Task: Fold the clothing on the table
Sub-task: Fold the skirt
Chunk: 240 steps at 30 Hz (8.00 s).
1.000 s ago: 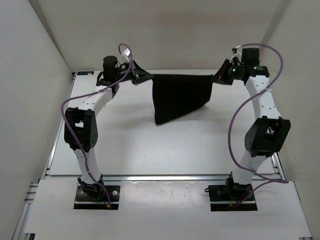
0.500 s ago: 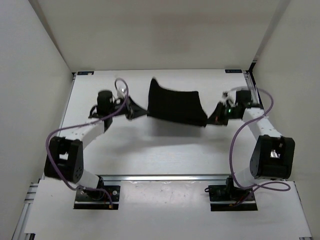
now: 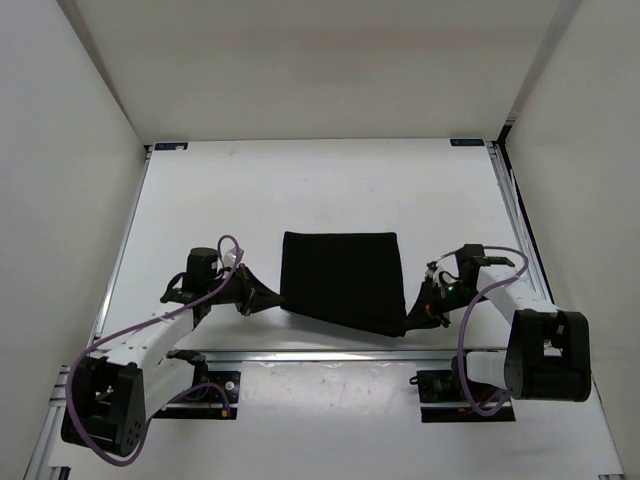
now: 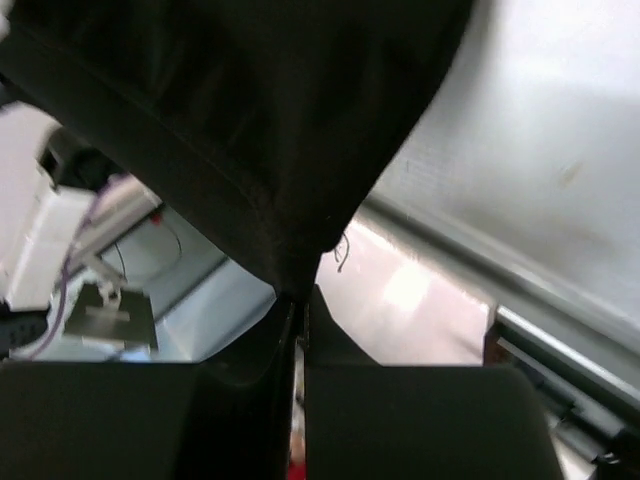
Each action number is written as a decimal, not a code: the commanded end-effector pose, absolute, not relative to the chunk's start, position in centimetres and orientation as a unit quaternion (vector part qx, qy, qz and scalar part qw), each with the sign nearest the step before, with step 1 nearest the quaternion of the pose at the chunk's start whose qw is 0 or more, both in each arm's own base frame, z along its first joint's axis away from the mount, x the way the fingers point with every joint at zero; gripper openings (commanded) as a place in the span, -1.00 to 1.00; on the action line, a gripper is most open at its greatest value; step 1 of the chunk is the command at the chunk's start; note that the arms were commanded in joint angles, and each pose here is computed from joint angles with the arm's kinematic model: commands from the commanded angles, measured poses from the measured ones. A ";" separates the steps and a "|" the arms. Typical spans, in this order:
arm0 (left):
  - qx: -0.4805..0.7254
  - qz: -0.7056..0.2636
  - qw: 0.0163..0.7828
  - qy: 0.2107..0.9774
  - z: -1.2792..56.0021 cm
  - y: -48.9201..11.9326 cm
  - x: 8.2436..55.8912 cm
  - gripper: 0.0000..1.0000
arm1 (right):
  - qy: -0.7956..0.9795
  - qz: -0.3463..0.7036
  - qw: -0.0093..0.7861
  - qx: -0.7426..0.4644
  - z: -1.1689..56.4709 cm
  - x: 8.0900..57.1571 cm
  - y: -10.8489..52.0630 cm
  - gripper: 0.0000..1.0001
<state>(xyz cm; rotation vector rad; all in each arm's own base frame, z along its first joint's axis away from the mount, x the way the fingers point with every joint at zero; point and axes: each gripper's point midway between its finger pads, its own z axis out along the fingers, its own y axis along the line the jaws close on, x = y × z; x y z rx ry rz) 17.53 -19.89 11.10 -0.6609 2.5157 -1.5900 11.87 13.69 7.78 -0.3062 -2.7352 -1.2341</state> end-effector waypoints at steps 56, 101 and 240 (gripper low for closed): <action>-0.144 -0.491 0.269 0.816 17.7 -23.3 34.2 -0.34 | -0.938 -0.320 -0.134 -0.002 11.4 32.6 15.0 -0.56; -0.160 -0.336 0.172 0.912 3.7 -20.9 31.8 -1.00 | -0.961 -0.257 -0.096 0.034 9.2 35.5 14.1 0.08; -0.068 -0.230 0.122 0.963 0.7 -25.0 29.5 -1.00 | -0.863 -0.469 -0.060 0.179 13.1 29.9 29.1 -1.00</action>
